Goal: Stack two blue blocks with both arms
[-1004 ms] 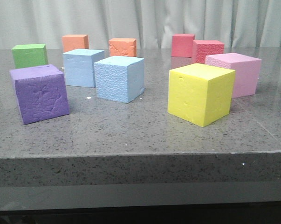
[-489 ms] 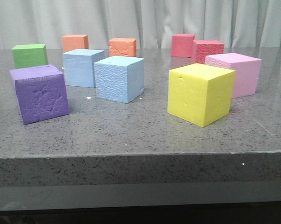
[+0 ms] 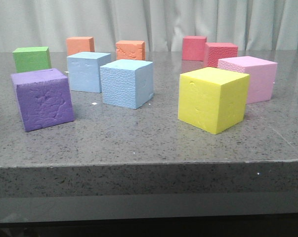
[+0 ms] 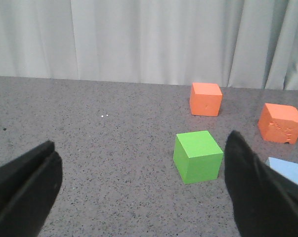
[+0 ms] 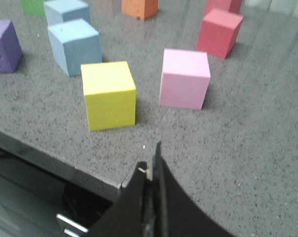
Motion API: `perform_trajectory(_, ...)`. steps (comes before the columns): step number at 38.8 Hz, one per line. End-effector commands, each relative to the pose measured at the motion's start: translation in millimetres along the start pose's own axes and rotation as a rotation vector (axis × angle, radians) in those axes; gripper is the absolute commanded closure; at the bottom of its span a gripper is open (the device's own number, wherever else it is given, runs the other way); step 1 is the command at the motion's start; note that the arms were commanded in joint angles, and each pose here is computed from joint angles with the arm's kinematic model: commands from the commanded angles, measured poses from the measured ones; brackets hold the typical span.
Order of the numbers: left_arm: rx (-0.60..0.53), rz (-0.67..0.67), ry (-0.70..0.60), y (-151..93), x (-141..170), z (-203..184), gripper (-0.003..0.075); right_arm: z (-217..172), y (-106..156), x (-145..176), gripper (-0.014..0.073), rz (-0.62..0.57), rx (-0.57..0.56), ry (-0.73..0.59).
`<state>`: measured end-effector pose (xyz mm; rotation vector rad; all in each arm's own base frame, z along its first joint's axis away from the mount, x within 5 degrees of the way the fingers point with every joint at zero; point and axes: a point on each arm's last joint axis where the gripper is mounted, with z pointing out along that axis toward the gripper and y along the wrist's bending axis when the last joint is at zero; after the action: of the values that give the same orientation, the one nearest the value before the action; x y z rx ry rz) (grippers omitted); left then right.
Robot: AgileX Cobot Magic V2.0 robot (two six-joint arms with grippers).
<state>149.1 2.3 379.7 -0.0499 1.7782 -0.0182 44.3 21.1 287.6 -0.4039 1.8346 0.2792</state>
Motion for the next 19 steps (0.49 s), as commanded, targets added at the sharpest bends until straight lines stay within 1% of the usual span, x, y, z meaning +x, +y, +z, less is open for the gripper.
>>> perform_trajectory(1, 0.013, -0.013, -0.068, -2.4, -24.7, 9.1, 0.0082, -5.4, -0.8, -9.9, 0.0662, 0.005, 0.015, -0.146)
perform_trajectory(5, 0.06, -0.001, -0.031, -12.1, -35.7, 26.1, 0.0082, -4.7, -0.8, -8.5, 0.0662, 0.005, 0.015, -0.146)
perform_trajectory(8, 0.118, 0.011, -0.008, -25.5, -42.9, 41.9, 0.0082, -4.8, -0.9, -9.0, 0.0662, 0.005, 0.016, -0.151)
perform_trajectory(13, 0.252, 0.055, 0.112, -66.8, -50.1, 81.9, 0.0082, -4.8, -0.9, -9.0, 0.0662, 0.004, 0.016, -0.151)
perform_trajectory(17, 0.321, 0.096, 0.236, -100.1, -50.7, 114.3, 0.0082, -4.5, -0.9, -8.6, 0.0662, 0.005, 0.016, -0.149)
perform_trajectory(19, 0.337, 0.112, 0.285, -111.2, -50.9, 125.3, 0.0082, -4.5, -0.9, -8.6, 0.0662, 0.005, 0.016, -0.149)
